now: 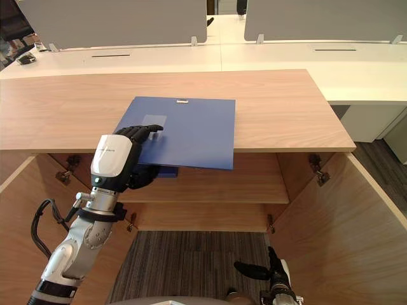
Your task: Walk over to the cabinet, pick up the folder, carry it to the office cabinet, place the folder inside the office cabinet, then close the office cabinet door
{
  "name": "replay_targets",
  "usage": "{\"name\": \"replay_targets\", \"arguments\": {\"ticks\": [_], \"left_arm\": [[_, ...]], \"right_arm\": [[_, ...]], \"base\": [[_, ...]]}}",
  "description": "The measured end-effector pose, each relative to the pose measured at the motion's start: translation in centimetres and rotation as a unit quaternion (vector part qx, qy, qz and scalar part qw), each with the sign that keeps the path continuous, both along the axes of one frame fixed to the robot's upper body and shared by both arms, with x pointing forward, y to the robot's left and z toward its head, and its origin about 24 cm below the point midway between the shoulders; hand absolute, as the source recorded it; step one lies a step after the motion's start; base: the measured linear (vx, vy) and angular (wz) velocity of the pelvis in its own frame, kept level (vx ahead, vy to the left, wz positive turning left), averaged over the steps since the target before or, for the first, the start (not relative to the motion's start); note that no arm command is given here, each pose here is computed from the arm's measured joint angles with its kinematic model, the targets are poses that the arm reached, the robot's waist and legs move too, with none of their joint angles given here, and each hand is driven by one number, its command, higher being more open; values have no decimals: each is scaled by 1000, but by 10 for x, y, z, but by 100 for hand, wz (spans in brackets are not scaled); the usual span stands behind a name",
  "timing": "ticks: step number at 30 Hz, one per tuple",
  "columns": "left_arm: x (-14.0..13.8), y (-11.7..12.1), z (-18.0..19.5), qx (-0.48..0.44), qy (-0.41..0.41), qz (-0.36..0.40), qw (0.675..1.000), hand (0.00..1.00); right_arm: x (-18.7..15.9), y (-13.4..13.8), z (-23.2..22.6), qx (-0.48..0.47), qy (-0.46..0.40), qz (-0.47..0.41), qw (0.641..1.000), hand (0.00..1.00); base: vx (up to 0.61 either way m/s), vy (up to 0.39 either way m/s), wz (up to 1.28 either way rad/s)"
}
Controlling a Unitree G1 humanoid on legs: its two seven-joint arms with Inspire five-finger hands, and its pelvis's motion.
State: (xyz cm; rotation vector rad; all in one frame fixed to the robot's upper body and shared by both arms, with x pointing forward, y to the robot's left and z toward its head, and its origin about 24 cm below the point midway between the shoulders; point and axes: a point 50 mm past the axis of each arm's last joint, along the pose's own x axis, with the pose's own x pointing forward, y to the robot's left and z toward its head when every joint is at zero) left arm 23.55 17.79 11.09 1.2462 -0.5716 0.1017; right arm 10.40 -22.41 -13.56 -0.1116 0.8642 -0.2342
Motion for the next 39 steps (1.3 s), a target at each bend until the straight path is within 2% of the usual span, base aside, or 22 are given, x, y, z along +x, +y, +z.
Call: {"name": "replay_targets", "arguments": {"ticks": [4, 9, 10, 11, 15, 18, 22, 25, 28, 29, 30, 34, 35, 39], "left_arm": [[2, 3, 15, -3, -32, 3, 999, 0], [-10, -4, 17, -36, -27, -14, 999, 0], [-18, -11, 22, -81, -28, -42, 995, 0], [-19, -12, 23, -90, -28, -48, 994, 0], [-36, -27, 32, -224, -11, -133, 965, 0], [-41, -34, 32, -282, 9, -170, 944, 0], [-49, -33, 38, -388, 18, -210, 897, 0], [-55, -25, 35, -521, 59, -259, 811, 0], [-58, -21, 32, -585, 85, -291, 752, 0], [-58, -21, 31, -593, 89, -295, 744, 0], [-57, -22, 28, -640, 142, -357, 666, 0], [-58, -24, 27, -634, 155, -368, 662, 0], [-58, -24, 25, -628, 179, -379, 656, 0], [-57, -26, 20, -620, 209, -387, 650, 0]], "right_arm": [[6, 1, 3, 1, -14, 0, 1000, 100], [22, 3, 18, 4, -68, -5, 998, 100], [34, 6, 32, 6, -113, -7, 994, 100], [35, 6, 35, 6, -120, -7, 993, 100], [66, 13, 78, 15, -241, -9, 970, 100], [79, 16, 109, 27, -318, -20, 947, 100], [81, 19, 157, 52, -428, -32, 902, 100], [74, 17, 193, 77, -503, -33, 861, 100], [72, 17, 217, 86, -553, -18, 829, 100], [72, 17, 221, 86, -559, -13, 824, 100], [91, 23, 256, 97, -615, 89, 778, 100], [93, 24, 260, 96, -621, 104, 771, 100], [99, 26, 270, 89, -622, 156, 762, 100], [105, 33, 278, 97, -627, 197, 747, 100]], "base": [[-10, 7, -15], [-29, -12, -19], [-9, -17, -5], [-3, -16, -9], [8, -8, -12], [15, -8, -11], [0, -11, -12], [15, -11, -15], [-8, -11, -12], [-65, -43, -23], [-61, -44, -16], [-36, -23, -3], [-77, -41, 6], [-49, -31, 6]]}}
